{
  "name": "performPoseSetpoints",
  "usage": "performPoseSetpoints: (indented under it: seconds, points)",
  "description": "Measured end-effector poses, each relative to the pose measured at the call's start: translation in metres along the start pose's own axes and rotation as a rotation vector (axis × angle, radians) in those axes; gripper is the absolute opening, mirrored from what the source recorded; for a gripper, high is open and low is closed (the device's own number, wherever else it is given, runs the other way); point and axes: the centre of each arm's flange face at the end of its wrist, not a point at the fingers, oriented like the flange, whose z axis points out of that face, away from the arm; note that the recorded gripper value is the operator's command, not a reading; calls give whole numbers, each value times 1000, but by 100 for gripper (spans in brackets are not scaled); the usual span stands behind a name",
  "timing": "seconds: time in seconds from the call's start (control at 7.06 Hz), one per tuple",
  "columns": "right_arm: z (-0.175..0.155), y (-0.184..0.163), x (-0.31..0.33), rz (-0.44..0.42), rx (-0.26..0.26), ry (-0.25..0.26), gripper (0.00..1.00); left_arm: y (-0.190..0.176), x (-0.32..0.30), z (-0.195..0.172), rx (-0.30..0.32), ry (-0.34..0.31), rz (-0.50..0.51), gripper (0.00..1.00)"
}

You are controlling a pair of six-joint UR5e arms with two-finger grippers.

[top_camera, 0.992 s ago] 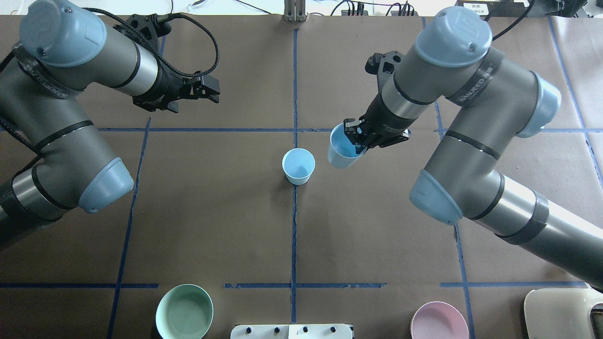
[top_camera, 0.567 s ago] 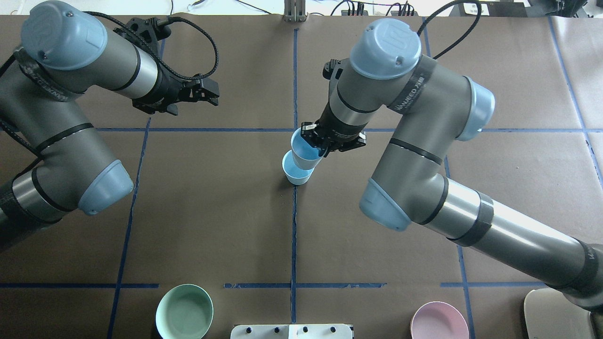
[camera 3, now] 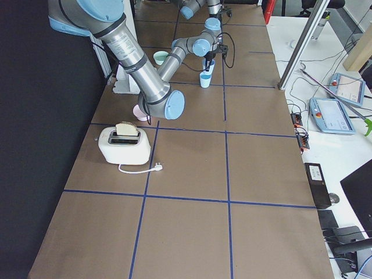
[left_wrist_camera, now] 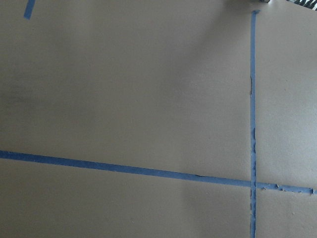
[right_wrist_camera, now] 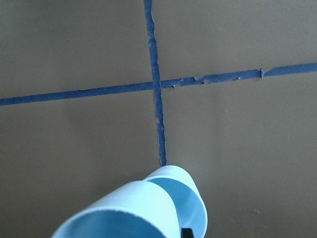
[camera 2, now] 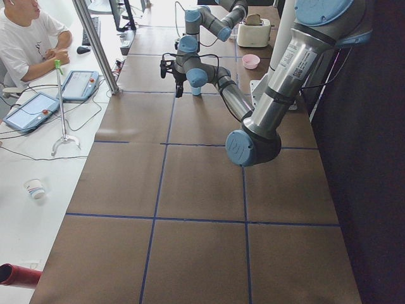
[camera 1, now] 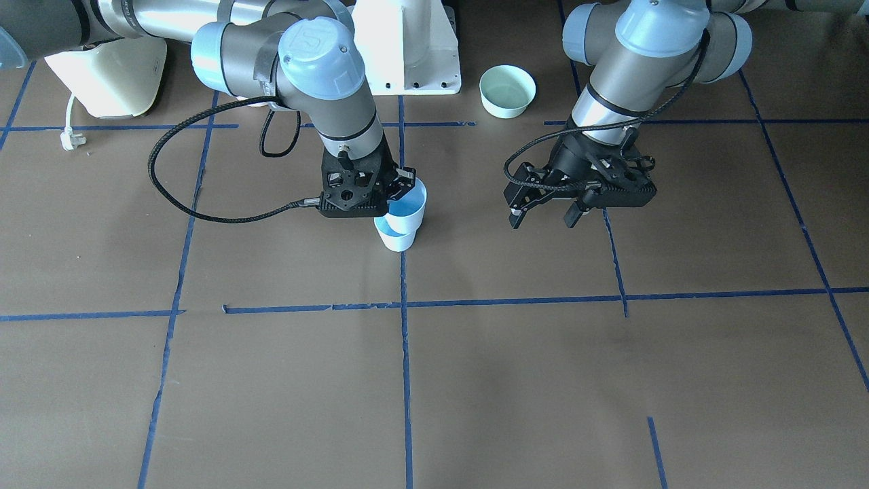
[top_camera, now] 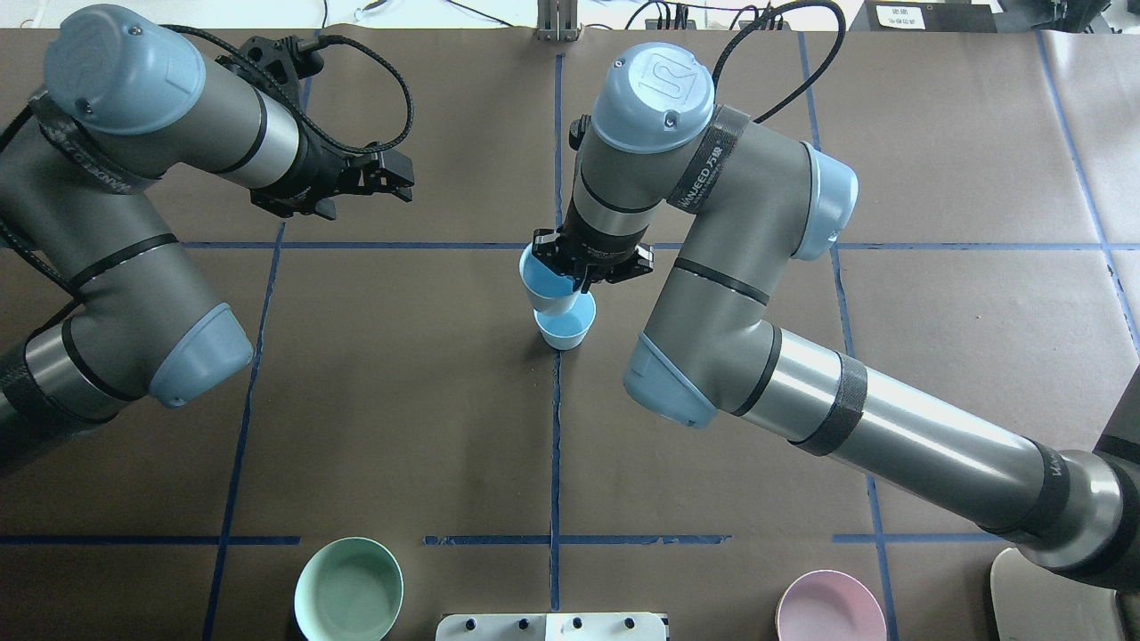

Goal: Stack blue cups with both arms
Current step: 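Carry the blue cup with the right gripper over the center cup and lower it in, then open the right gripper to release the cup onto the stack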

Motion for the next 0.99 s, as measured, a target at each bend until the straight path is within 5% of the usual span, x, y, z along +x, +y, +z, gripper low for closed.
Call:
performPoseSetpoints:
  seconds: [0.57,0.71,0.85,0.99]
  points:
    - [6,0,9,20,5,16,5,0,0,1,2,7,-2,100]
    - [8,0,13,24,8,22,61,0,0,1,2,7,-2,100]
    - [10,1,13,25,10,25,100,0,0,1,2,8,-2,100]
    - [9,2,13,23,11,23,100,0,1,0,2,9,-2,100]
